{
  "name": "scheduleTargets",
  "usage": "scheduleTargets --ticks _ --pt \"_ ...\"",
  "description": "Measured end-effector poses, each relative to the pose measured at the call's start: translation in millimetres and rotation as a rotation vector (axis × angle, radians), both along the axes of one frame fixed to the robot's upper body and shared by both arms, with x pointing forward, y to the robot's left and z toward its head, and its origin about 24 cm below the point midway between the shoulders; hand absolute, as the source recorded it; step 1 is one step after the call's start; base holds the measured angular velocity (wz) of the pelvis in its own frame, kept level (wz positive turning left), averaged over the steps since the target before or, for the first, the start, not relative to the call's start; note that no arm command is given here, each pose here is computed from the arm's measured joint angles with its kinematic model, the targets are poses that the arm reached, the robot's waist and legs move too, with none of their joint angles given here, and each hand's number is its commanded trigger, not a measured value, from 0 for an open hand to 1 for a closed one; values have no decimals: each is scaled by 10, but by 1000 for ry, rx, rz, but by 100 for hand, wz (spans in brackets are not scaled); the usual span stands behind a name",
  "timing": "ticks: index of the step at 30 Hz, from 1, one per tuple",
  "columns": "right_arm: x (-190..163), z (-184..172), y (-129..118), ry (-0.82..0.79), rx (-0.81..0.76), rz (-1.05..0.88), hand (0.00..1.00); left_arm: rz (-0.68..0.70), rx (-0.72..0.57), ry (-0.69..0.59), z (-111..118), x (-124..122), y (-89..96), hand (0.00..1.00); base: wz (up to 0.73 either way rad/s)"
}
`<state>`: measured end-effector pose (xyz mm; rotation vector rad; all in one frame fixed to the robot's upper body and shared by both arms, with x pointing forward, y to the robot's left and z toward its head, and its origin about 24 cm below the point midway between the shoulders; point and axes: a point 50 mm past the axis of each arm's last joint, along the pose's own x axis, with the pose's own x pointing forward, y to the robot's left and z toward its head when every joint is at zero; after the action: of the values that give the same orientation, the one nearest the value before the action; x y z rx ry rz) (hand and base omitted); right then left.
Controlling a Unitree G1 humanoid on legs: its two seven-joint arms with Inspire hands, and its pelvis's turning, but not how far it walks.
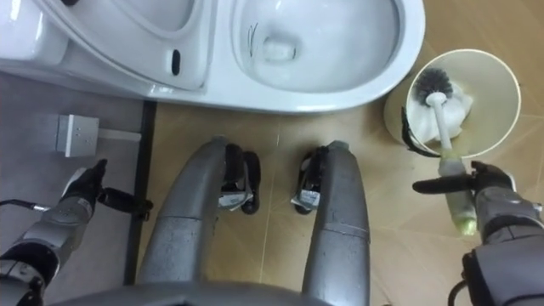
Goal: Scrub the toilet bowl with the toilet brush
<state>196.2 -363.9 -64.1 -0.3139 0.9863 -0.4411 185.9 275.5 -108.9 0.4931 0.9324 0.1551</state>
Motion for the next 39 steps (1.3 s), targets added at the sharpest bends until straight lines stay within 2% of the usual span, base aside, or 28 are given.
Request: scheduleTargets --ticks 8,20,27,39 --pt "4 10 -10 8 -3 15 0 -11 20 -2 31 17 53 0 4" --pt "-26 -18 4 42 12 32 0 23 -14 -32 57 34 57 0 0" --pt "-39 -6 -21 64 10 55 0 29 7 -7 50 -71 159 0 0" --pt "-204 -34 -104 140 6 98 0 22 24 19 29 -152 202 0 0"
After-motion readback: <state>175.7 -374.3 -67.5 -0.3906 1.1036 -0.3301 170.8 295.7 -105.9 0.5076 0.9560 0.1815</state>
